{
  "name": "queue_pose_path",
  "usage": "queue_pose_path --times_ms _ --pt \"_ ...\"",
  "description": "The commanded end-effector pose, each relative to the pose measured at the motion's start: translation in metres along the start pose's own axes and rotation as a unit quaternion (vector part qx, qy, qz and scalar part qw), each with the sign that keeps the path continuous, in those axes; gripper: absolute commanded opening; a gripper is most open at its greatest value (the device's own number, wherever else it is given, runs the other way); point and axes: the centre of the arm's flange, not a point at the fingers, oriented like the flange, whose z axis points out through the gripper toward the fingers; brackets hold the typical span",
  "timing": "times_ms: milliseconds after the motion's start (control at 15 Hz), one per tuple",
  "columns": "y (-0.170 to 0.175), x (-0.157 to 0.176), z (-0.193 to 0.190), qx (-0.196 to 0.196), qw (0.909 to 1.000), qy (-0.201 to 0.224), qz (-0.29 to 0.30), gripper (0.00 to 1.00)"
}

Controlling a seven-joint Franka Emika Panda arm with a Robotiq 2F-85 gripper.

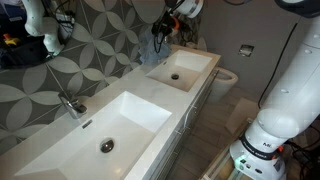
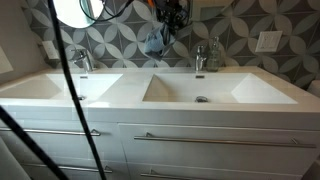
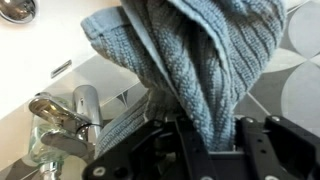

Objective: Unfold the gray towel, pick up the gray towel and wipe the tap on the right, open the tap, close the tap, put the gray towel back on the bathroom counter

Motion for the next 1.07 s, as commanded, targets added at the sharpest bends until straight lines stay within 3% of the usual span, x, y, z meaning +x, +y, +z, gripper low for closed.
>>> queue_pose_path --times_ms 0,200,533,1000 --pt "0.015 0.04 -0.001 -0.004 0.997 0.039 0.067 0.05" --pt "0.031 0.061 0.0 -0.013 0.9898 0.057 0.13 0.05" --pt "0.052 0.078 0.013 -0.031 0.9773 0.045 0.204 0.05" --pt "0.077 0.094 0.043 -0.024 0.9678 -0.014 0.25 0.05"
